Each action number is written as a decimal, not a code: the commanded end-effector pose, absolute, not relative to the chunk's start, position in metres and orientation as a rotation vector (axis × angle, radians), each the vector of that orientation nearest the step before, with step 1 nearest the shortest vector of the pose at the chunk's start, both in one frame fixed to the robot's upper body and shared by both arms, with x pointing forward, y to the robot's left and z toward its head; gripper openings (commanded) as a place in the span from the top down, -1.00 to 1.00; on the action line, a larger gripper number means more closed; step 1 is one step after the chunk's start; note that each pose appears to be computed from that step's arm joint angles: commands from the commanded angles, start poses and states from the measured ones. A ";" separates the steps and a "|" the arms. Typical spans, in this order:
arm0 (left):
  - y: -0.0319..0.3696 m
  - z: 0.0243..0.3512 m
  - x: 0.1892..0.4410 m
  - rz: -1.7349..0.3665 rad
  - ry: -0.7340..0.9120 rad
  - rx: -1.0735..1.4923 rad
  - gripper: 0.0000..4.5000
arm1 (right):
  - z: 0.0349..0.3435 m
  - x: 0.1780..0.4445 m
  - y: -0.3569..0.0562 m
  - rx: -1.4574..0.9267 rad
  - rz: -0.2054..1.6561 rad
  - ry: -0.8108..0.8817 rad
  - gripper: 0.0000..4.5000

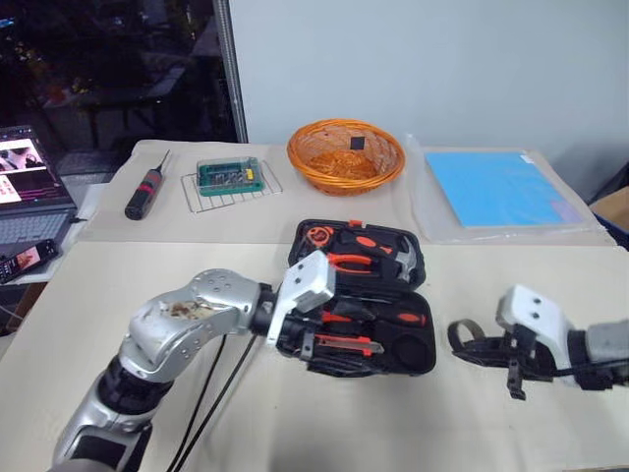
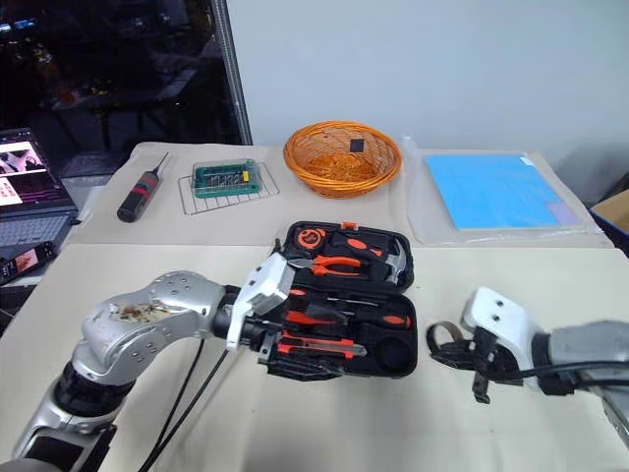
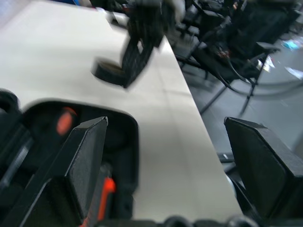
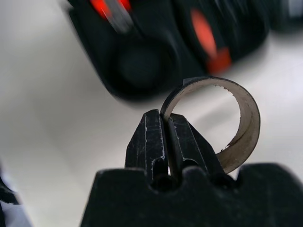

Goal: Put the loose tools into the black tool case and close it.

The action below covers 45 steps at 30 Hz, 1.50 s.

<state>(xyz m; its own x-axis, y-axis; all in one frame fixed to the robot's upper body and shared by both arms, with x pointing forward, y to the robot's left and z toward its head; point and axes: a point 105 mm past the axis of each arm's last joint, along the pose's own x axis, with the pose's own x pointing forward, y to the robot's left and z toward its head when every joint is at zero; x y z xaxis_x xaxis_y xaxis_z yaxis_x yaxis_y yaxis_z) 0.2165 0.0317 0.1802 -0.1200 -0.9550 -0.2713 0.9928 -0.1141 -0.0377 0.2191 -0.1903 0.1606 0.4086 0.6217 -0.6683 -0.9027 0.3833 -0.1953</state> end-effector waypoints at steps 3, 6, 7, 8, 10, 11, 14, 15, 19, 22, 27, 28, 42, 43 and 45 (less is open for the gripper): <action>0.065 0.195 0.224 -1.677 0.184 0.244 -0.89 | 0.149 0.212 -0.161 -0.647 1.166 0.642 0.96; 0.077 0.191 0.227 -1.665 0.184 0.239 -0.89 | 0.140 0.213 -0.159 -0.671 1.179 0.688 0.96; 0.084 0.189 0.228 -1.652 0.187 0.239 -0.89 | 0.135 0.216 -0.161 -0.694 1.170 0.706 0.96; 0.090 0.186 0.229 -1.641 0.188 0.246 -0.89 | 0.131 0.218 -0.162 -0.705 1.169 0.720 0.96; 0.099 0.183 0.231 -1.623 0.189 0.240 -0.89 | 0.126 0.220 -0.161 -0.714 1.175 0.735 0.96; 0.103 0.183 0.232 -1.620 0.189 0.239 -0.89 | 0.125 0.220 -0.160 -0.714 1.180 0.740 0.96; 0.115 0.180 0.236 -1.609 0.189 0.237 -0.89 | 0.118 0.222 -0.157 -0.716 1.200 0.761 0.96; 0.118 0.179 0.236 -1.608 0.189 0.237 -0.89 | 0.115 0.223 -0.158 -0.715 1.202 0.777 0.96; 0.123 0.177 0.236 -1.607 0.182 0.242 -0.89 | 0.107 0.225 -0.161 -0.719 1.212 0.821 0.96; 0.127 0.174 0.236 -1.597 0.179 0.243 -0.89 | 0.103 0.222 -0.165 -0.731 1.238 0.852 0.59; 0.134 0.169 0.239 -1.560 0.183 0.233 -0.89 | 0.120 0.219 -0.157 -0.719 1.281 0.773 0.14; 0.134 0.168 0.240 -1.551 0.182 0.223 -0.89 | 0.124 0.218 -0.156 -0.713 1.290 0.757 0.14; 0.115 0.163 0.338 -0.898 0.284 -0.104 -0.89 | 0.193 0.287 -0.185 -0.316 0.613 0.314 0.14; 0.114 0.164 0.343 -0.878 0.282 -0.118 -0.89 | 0.192 0.292 -0.188 -0.291 0.567 0.320 0.14; 0.112 0.163 0.364 -0.763 0.309 -0.187 -0.89 | 0.186 0.305 -0.199 -0.233 0.459 0.353 0.14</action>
<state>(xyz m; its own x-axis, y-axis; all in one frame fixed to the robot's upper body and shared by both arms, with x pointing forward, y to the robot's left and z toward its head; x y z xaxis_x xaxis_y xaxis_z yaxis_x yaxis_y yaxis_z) 0.3462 0.1048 0.1593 0.5972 -0.7779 -0.1956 0.7362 0.6284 -0.2513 0.2937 -0.1831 0.1845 0.7770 0.4985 -0.3844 -0.5845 0.7980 -0.1467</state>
